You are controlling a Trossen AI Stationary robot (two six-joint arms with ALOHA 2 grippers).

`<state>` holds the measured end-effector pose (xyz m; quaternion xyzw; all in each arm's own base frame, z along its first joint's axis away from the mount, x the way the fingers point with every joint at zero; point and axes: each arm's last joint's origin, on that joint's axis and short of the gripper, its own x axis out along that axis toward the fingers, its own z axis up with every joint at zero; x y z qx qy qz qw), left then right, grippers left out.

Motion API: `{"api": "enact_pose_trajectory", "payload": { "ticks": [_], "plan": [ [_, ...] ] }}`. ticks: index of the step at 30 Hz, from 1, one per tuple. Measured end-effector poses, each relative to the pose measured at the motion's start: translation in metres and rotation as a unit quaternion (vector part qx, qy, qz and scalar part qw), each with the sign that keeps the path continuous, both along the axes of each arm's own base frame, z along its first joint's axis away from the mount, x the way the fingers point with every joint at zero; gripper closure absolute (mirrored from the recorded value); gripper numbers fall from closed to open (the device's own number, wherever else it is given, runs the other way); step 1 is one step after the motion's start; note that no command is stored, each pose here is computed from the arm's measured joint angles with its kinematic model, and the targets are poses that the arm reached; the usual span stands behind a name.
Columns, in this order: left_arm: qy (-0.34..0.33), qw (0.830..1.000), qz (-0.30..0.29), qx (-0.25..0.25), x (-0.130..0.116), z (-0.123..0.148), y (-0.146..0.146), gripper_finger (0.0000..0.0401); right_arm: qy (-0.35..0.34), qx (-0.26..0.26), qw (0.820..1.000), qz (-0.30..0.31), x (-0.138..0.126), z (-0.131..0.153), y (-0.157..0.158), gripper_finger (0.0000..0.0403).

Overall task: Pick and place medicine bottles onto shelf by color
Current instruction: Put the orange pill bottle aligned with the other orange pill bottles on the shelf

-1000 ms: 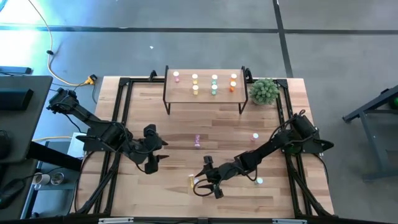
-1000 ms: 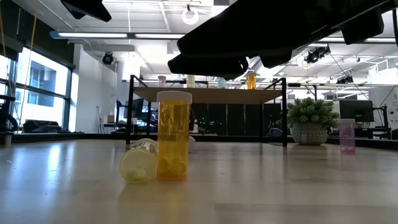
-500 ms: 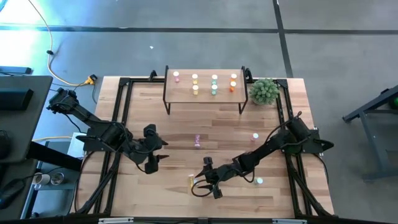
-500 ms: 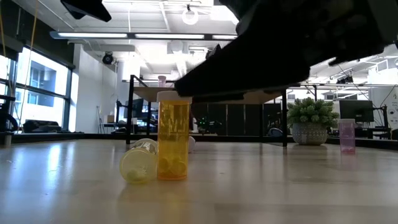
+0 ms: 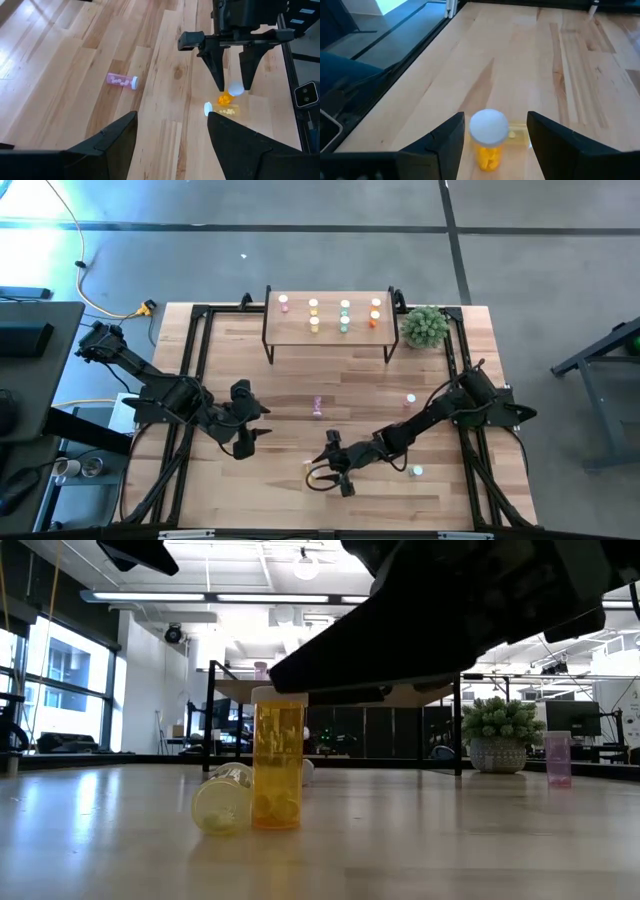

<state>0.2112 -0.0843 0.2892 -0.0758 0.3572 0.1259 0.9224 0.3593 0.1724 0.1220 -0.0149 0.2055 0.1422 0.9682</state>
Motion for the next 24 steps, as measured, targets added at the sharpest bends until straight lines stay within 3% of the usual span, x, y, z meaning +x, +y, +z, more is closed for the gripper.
{"api": "enact_pose_trajectory", "payload": {
  "ticks": [24],
  "plan": [
    [-0.001, 1.000, 0.000, 0.000, 0.000, 0.000, 0.000, 0.0172, 0.005, 0.003, 1.000, 0.022, 0.010, -0.010, 0.003, 0.0197]
  ]
}}
